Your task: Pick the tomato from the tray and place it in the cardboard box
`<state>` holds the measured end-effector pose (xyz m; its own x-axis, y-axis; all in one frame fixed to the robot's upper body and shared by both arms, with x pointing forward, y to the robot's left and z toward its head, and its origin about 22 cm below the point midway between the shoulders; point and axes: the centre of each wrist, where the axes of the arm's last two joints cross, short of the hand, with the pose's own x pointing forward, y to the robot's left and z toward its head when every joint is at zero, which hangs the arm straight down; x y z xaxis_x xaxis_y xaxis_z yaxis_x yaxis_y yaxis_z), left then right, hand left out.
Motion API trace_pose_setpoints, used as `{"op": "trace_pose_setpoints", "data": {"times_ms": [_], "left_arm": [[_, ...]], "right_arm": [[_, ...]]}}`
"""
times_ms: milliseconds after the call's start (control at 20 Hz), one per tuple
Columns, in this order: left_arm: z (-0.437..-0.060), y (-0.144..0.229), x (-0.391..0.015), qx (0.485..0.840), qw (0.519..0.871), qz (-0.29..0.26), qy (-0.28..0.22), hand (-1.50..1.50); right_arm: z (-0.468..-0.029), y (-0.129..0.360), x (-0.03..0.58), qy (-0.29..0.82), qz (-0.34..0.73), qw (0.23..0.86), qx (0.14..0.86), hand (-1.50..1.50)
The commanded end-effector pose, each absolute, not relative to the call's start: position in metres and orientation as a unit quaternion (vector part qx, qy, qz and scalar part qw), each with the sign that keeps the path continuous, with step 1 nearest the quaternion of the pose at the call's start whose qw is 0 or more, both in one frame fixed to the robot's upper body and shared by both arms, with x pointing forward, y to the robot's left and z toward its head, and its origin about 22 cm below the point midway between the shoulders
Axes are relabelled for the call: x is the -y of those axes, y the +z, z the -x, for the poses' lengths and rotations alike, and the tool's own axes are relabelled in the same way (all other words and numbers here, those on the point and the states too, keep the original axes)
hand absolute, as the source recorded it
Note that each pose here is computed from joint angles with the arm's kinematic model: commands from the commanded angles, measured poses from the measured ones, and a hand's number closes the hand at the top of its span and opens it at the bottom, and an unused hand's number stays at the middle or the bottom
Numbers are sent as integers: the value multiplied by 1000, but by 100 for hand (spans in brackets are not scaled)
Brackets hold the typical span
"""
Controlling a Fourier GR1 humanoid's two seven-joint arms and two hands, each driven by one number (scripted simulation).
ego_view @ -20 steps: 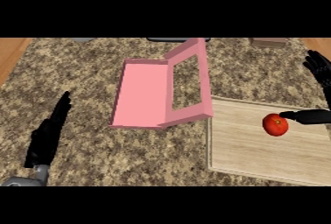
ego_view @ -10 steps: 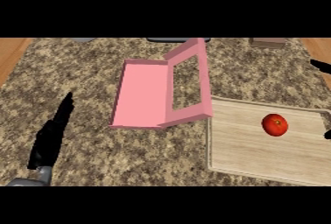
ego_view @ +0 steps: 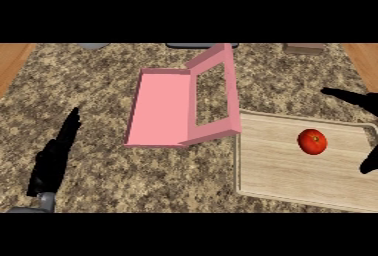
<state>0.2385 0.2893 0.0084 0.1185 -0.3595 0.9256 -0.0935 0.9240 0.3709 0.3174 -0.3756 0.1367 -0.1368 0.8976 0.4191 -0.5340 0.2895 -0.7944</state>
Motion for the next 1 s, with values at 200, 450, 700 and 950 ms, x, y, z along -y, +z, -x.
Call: {"op": "trace_pose_setpoints", "data": {"times_ms": [200,450,700,950], "left_arm": [[-241,18,-287,655,731,-175,-82,0],[-244,-3,-270,659,724,-181,-91,0],[-232,17,-302,661,722,-185,-81,0],[-245,17,-284,659,726,-174,-89,0]], "right_arm": [[-302,115,365,572,211,644,463,-150],[-314,109,353,578,225,646,445,-150],[-307,91,357,577,219,652,441,-150],[-320,66,345,571,220,652,447,-150]]}}
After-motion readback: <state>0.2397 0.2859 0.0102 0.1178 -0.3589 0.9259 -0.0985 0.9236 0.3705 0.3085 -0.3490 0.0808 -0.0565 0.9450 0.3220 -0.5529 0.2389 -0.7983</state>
